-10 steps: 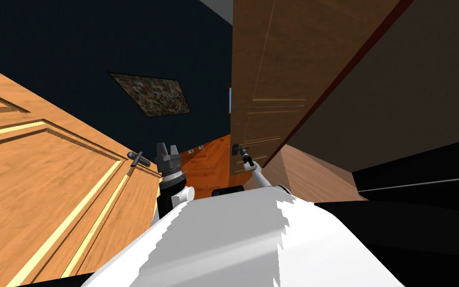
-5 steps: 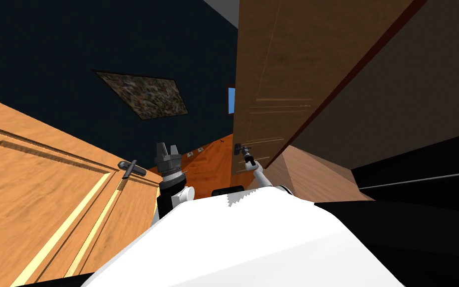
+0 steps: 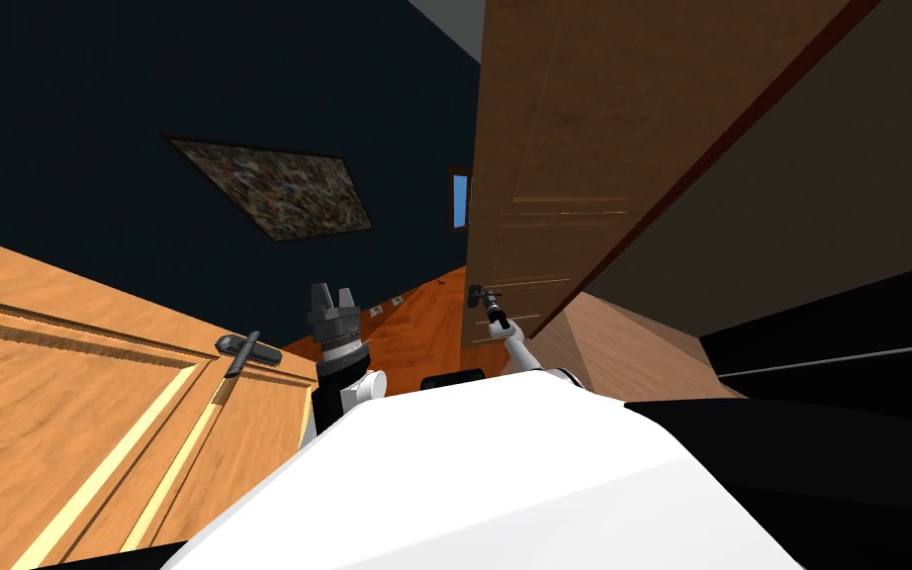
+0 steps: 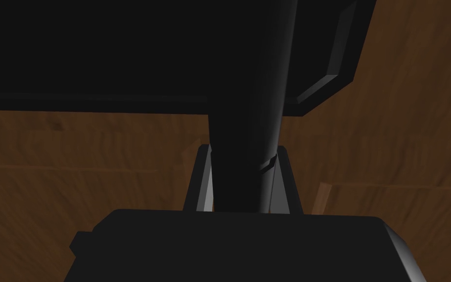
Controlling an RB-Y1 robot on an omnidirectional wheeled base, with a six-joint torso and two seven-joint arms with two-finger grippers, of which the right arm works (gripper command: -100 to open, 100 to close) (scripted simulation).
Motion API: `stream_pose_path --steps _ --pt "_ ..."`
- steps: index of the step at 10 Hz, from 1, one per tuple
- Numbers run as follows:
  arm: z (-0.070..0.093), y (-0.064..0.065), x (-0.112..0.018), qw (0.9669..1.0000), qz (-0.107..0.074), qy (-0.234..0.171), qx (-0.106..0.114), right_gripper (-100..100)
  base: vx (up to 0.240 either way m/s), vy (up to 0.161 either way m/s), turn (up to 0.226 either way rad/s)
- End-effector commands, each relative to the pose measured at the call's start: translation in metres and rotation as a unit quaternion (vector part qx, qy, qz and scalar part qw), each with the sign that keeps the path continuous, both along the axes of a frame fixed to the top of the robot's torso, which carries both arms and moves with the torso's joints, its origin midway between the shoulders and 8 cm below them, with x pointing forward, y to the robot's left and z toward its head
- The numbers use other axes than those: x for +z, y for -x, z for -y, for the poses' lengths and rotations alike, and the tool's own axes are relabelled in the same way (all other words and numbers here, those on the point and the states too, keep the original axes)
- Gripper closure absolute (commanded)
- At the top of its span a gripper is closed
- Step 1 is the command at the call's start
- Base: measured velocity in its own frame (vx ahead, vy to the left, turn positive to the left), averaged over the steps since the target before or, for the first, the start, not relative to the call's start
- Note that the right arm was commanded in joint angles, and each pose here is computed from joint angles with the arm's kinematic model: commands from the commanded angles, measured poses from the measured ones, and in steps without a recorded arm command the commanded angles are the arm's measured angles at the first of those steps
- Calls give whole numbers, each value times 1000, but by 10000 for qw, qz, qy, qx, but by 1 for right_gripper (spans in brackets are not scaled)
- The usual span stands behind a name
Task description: Push the door open
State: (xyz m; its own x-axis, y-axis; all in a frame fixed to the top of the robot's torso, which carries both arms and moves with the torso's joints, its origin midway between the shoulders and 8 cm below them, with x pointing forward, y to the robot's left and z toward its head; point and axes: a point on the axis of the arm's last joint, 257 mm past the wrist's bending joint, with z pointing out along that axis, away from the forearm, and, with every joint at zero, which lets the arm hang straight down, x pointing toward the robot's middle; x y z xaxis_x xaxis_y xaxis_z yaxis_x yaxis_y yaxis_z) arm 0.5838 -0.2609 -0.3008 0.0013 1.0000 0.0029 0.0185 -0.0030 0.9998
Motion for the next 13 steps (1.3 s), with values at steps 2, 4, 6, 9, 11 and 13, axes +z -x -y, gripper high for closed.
stream_pose_path --steps 2,4,6,9,11,13 --pt "17 0 6 9998 66 21 -160 100 205 55 -47" --pt "31 1 6 9996 68 24 -286 100 201 97 -67" --pt "45 2 7 9991 71 26 -423 100 191 103 -66" --pt "68 5 7 9979 75 29 -642 100 199 111 -80" --pt "84 8 7 9968 77 30 -790 100 171 102 -75" --pt "99 11 7 9956 80 31 -934 100 171 129 -74"
